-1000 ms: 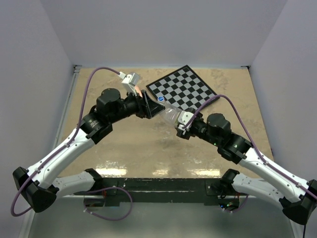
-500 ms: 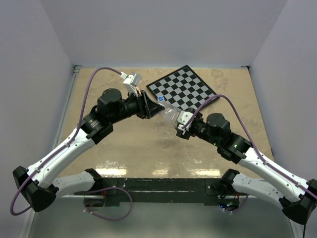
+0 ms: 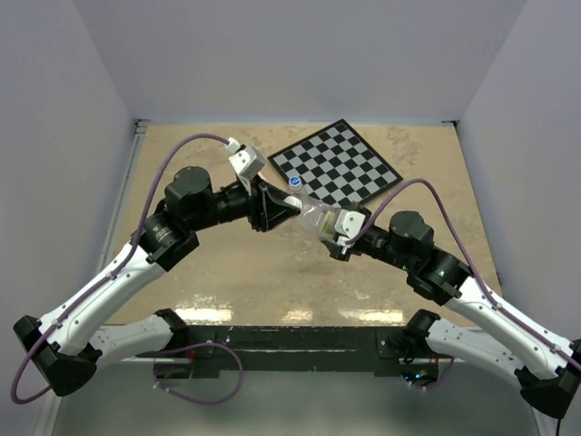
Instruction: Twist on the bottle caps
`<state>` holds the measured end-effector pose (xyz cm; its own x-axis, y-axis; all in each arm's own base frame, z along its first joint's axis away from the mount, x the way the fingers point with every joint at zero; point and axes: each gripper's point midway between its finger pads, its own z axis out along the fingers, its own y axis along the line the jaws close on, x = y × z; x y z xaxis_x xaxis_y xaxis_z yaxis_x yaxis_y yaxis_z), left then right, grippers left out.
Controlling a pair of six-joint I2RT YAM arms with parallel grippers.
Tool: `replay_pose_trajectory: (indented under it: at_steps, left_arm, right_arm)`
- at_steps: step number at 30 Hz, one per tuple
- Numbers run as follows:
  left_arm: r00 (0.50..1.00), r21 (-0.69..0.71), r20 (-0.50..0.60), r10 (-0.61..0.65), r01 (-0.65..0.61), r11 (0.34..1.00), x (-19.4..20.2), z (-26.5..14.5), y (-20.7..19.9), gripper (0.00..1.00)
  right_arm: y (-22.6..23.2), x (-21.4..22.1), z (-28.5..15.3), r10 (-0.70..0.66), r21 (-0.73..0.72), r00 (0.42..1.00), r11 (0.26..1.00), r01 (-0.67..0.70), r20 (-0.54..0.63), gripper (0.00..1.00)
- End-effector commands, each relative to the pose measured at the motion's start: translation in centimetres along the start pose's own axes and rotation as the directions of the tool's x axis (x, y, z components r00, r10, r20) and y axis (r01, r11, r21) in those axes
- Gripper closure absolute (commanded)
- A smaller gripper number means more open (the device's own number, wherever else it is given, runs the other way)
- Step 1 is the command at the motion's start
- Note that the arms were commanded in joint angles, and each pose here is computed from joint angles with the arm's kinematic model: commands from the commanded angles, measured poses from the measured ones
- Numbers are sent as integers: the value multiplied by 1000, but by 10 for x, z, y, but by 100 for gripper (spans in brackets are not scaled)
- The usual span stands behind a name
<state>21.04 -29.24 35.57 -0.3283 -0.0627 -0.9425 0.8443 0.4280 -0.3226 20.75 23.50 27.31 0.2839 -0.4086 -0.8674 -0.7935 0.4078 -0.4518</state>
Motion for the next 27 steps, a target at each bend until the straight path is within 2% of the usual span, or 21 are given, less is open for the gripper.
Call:
replay_pose_trajectory:
  at_steps: [1,9,15,18,20,21,24,27]
  left_arm:
    - [946,152,27,322,-322,934,4,-7,-17,100]
    - [816,272,53,575,-566,778,19,-14,-24,100]
    - [711,332,105,695,-684,649,31,-22,-29,100]
    - [666,328,111,737,-725,606,36,-24,-25,100]
    - [657,310,102,747,-734,604,37,-24,-21,100]
    - [656,300,100,748,-737,606,36,-25,-20,96]
    - [683,263,122,720,-722,640,26,-26,-23,66]
    - [753,193,144,642,-658,728,8,-29,-25,38]
  right_arm:
    - [10,-68,-12,7,-106,969,994,20,249,100]
    - [19,-80,-18,20,-159,956,987,28,292,100]
    - [24,-82,-17,27,-191,953,981,33,301,100]
    - [26,-81,-15,26,-203,954,979,36,297,100]
    - [27,-79,-15,26,-204,956,978,35,292,100]
    - [26,-78,-14,27,-201,958,979,33,287,100]
    - [22,-72,-13,20,-174,964,984,27,265,100]
    - [13,-65,-12,14,-121,972,993,15,234,100]
